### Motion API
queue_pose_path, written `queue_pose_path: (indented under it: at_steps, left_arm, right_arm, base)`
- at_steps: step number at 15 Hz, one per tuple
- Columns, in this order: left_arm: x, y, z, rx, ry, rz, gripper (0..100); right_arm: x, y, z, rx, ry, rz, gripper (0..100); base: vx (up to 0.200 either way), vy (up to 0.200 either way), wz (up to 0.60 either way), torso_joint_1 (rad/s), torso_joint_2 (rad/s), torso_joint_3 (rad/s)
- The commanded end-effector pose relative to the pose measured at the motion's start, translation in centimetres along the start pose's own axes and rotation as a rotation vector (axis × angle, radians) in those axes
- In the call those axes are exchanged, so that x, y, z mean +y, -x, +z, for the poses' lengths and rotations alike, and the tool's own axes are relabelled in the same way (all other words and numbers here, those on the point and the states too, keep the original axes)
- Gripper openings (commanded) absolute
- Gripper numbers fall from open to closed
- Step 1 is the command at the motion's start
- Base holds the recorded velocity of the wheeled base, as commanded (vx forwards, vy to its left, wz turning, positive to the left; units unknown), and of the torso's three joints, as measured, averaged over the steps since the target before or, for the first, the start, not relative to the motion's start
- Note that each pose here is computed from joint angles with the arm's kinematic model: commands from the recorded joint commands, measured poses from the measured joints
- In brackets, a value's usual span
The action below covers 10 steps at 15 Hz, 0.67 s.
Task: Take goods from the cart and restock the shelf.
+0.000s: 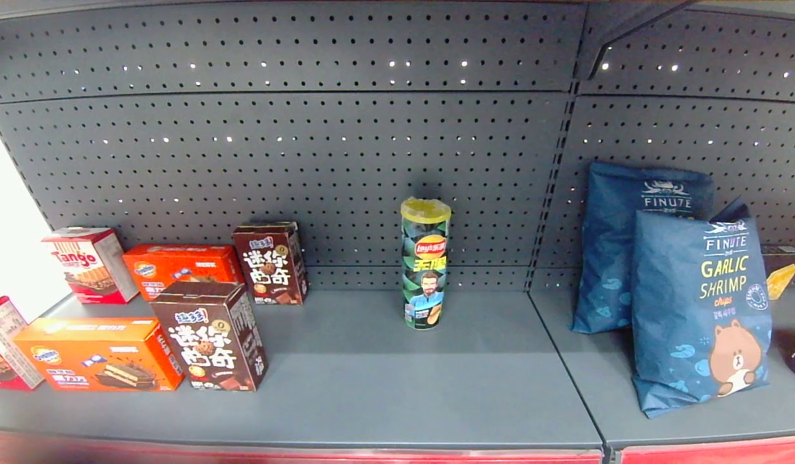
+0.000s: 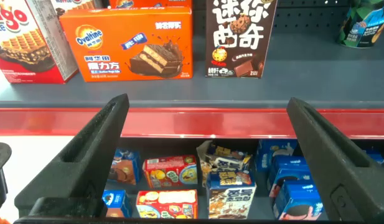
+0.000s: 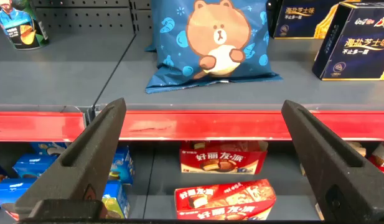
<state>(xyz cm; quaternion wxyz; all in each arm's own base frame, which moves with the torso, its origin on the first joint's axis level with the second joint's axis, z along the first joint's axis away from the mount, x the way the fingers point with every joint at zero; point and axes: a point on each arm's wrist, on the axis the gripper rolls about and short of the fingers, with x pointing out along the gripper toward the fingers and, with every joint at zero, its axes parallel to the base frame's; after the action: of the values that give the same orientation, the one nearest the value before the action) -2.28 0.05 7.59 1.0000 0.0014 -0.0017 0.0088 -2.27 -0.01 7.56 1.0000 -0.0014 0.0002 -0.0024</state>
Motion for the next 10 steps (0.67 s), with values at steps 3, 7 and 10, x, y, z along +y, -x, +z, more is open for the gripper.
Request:
queue_pose_path:
  at_steps: [3,7,10]
  left_arm:
    - [0.00,0.00,0.01,-0.001,0.000,0.001,100]
    - [0.00,0.00,0.01,-0.001,0.000,0.001,100]
    - [0.00,0.00,0.01,-0.001,0.000,0.001,100]
  right_arm:
    - [0.00,-0.01,0.01,0.001,0.000,-0.003,100]
    - [-0.01,-0.01,0.01,0.001,0.000,-0.001,100]
    - [-0.01,-0.01,0.01,0.001,0.000,-0.001,100]
  base:
    - [0.000,0.000,0.40,0.003,0.00,0.005]
    - [0.000,0.000,0.60,0.006,0.01,0.000]
    - [0.000,0.000,0.60,0.005,0.00,0.005]
